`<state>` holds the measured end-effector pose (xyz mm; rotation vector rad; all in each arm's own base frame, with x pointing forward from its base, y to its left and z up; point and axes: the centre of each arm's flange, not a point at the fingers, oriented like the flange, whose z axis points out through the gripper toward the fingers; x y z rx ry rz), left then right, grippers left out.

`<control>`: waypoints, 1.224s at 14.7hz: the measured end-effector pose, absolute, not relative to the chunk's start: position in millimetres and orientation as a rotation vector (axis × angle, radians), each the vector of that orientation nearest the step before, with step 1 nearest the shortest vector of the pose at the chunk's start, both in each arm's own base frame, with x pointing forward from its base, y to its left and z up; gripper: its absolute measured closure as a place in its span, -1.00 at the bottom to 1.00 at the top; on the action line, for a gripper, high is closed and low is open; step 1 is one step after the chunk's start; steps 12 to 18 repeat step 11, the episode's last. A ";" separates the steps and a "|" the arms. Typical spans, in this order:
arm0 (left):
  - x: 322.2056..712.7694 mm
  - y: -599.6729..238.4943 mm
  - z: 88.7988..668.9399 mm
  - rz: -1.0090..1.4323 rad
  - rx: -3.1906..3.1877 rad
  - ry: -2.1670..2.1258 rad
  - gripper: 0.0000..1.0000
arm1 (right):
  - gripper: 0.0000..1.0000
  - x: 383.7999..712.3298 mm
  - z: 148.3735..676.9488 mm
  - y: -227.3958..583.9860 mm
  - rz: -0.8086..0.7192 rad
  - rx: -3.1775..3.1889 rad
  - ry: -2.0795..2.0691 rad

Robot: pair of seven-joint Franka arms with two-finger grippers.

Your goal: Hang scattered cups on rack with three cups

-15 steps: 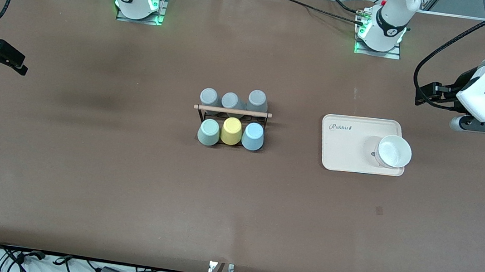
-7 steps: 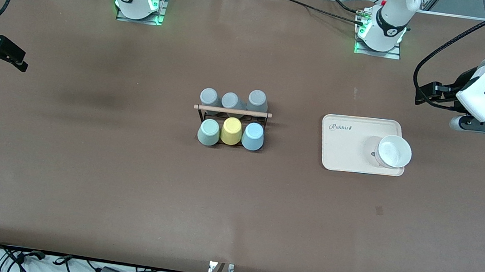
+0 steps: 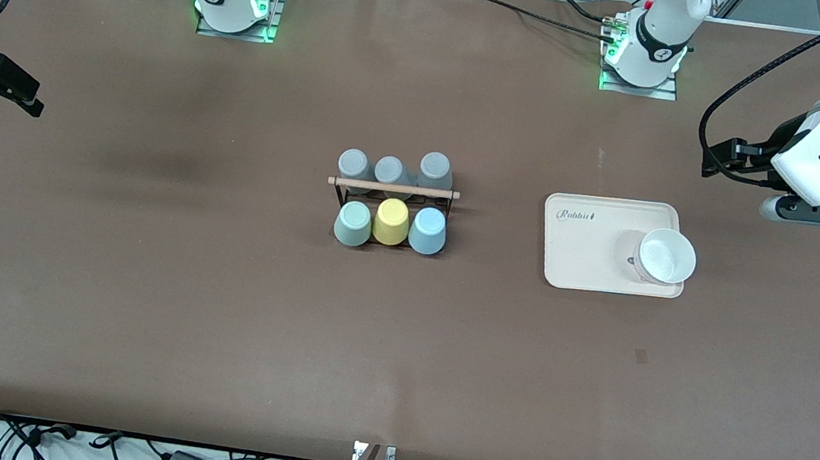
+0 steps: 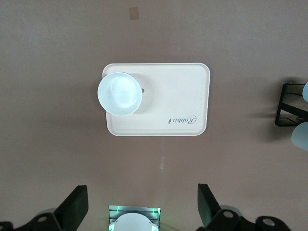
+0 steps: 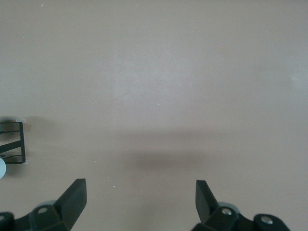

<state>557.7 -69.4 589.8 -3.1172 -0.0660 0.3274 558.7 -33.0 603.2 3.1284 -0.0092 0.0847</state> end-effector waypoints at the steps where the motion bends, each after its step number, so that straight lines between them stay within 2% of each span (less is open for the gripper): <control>1: 557.7 -69.4 589.8 0.327 -3.117 -0.066 -1.00 | -1.00 558.7 602.8 -32.7 0.084 3.128 -0.008; 18: 557.7 -69.5 589.8 0.327 -3.117 -0.066 -1.00 | -1.00 557.6 592.1 -30.6 0.048 3.130 0.003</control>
